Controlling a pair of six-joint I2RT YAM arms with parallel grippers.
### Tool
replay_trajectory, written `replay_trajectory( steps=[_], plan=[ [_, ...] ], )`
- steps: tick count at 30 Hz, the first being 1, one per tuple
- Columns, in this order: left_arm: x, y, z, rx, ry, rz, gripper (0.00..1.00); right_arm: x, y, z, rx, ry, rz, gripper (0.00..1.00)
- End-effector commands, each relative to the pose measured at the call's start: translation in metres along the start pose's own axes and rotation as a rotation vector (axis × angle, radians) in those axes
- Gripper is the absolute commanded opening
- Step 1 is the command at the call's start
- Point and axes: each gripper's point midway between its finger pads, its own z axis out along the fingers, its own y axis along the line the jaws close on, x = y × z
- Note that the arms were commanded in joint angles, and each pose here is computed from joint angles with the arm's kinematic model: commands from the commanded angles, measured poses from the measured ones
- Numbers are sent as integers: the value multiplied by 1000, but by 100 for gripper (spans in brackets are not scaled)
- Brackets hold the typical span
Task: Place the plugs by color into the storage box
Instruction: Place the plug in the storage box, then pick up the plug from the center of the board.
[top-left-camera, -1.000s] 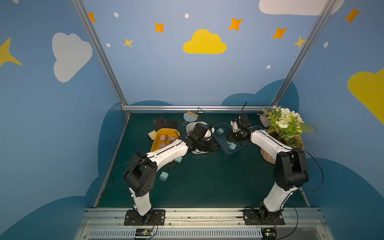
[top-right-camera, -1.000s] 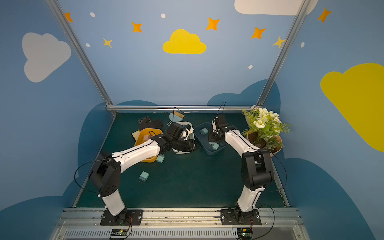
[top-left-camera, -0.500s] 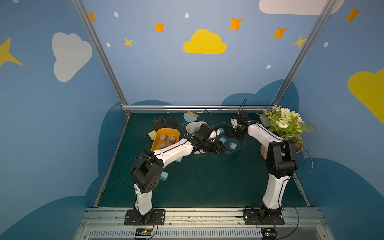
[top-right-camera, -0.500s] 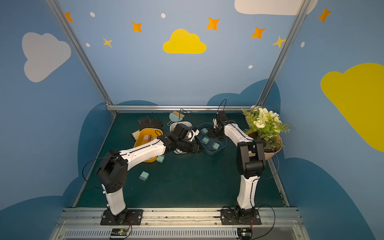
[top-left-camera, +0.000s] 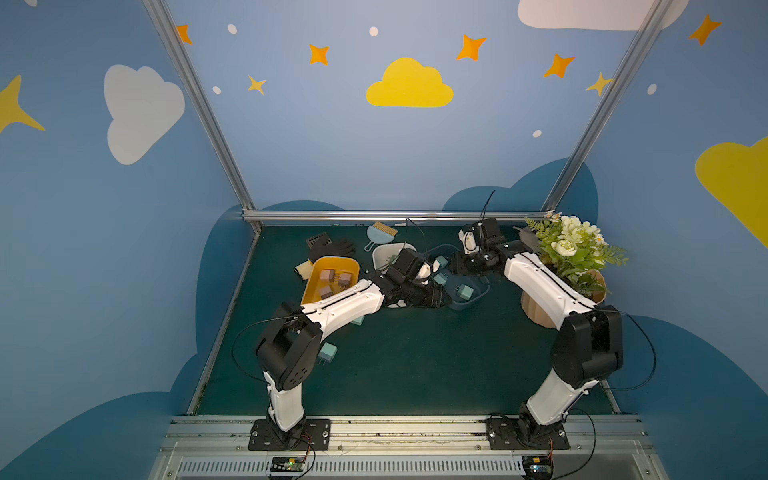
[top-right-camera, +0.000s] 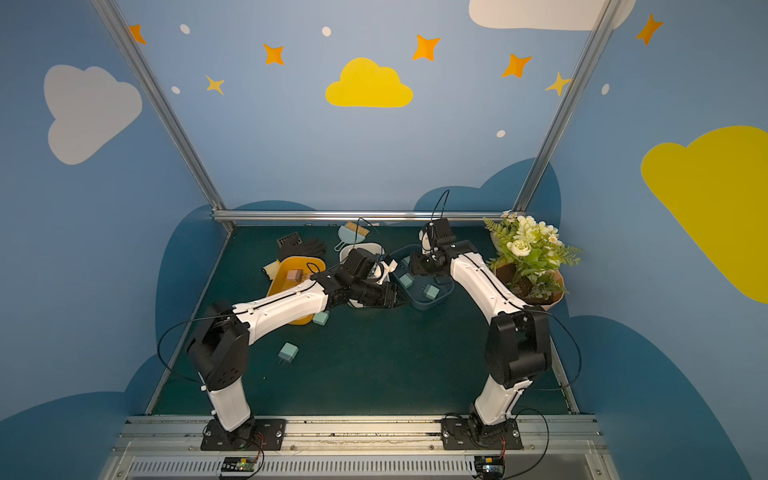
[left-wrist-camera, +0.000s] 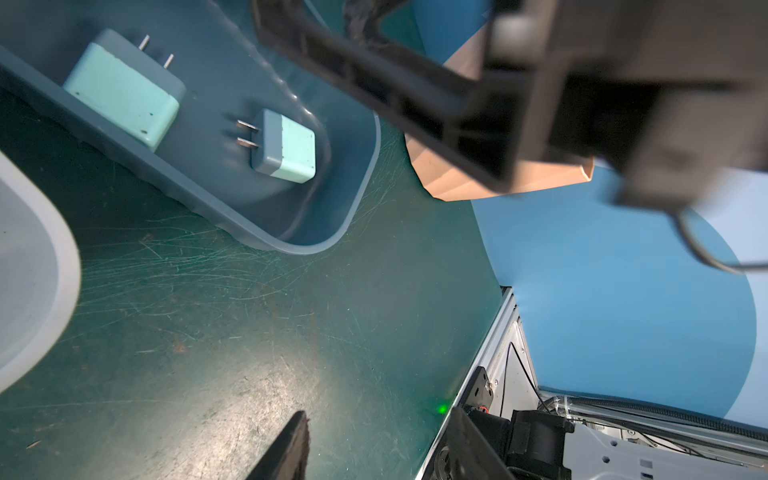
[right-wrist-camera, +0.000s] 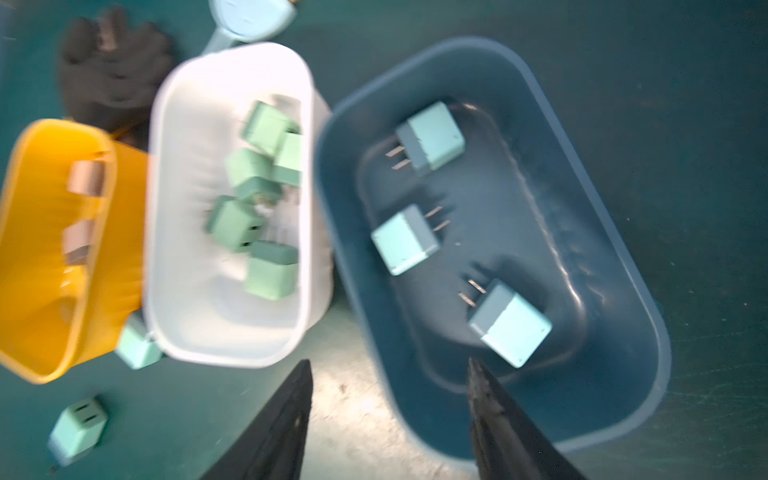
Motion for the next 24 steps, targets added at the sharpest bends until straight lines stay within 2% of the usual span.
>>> replay_trajectory(
  steps=[1, 6, 11, 18, 24],
  plan=[
    [3, -11, -16, 10, -16, 41, 54, 11, 20, -24, -24, -12, -24, 61],
    [13, -9, -29, -3, -30, 53, 54, 13, 56, -52, -122, -80, -29, 61],
    [33, -10, -47, -7, -38, 108, 54, 24, 83, -66, -154, -142, -55, 62],
    [57, -3, -89, -72, -123, 264, 54, 47, 111, -64, -177, -170, -90, 62],
    [74, 22, -126, -226, -171, 303, 54, 61, 141, -53, -222, -150, -162, 62]
  ],
)
